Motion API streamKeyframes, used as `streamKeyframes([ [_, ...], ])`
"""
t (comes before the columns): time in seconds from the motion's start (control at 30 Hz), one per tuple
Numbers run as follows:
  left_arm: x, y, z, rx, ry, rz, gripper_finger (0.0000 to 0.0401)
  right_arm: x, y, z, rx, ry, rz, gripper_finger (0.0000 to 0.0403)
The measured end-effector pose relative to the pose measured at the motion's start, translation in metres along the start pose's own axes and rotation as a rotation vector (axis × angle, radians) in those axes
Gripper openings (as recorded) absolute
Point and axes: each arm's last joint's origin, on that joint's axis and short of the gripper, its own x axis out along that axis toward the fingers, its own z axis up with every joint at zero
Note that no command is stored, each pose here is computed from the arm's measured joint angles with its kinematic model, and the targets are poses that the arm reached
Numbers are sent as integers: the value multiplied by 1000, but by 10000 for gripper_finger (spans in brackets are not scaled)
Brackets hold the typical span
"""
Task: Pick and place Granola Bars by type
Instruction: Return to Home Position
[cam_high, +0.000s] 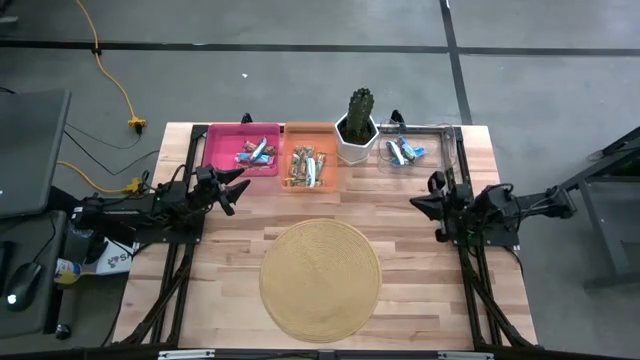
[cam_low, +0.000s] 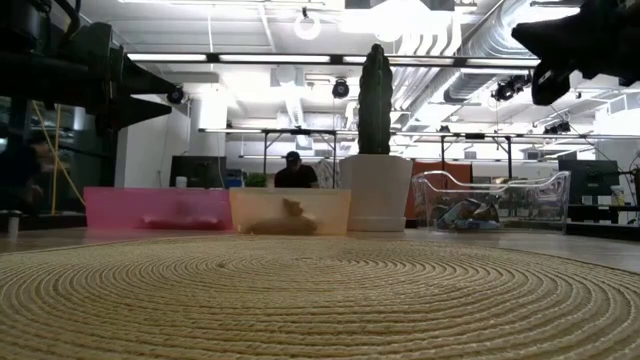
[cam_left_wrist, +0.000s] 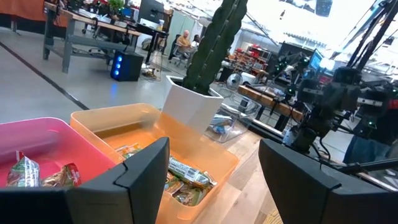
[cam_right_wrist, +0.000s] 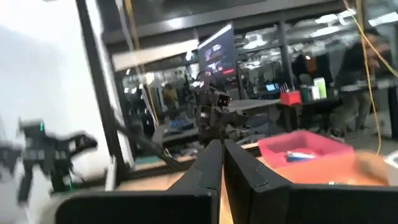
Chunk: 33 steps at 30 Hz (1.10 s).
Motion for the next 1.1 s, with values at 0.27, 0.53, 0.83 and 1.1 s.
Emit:
streamKeyframes([
  [0.27, 0, 0, 0, 0, 0, 0, 245, -3, -4, -24, -63, 241, -8, 0],
  [0.53, 0, 0, 0, 0, 0, 0, 245, -3, -2, -27, -235, 296, 119, 0],
  [0.83, 0, 0, 0, 0, 0, 0, 245, -3, -3, -27, -230, 286, 72, 0],
  [1.1, 0, 0, 0, -1, 0, 0, 245, -3, -3, -27, -230, 287, 71, 0],
])
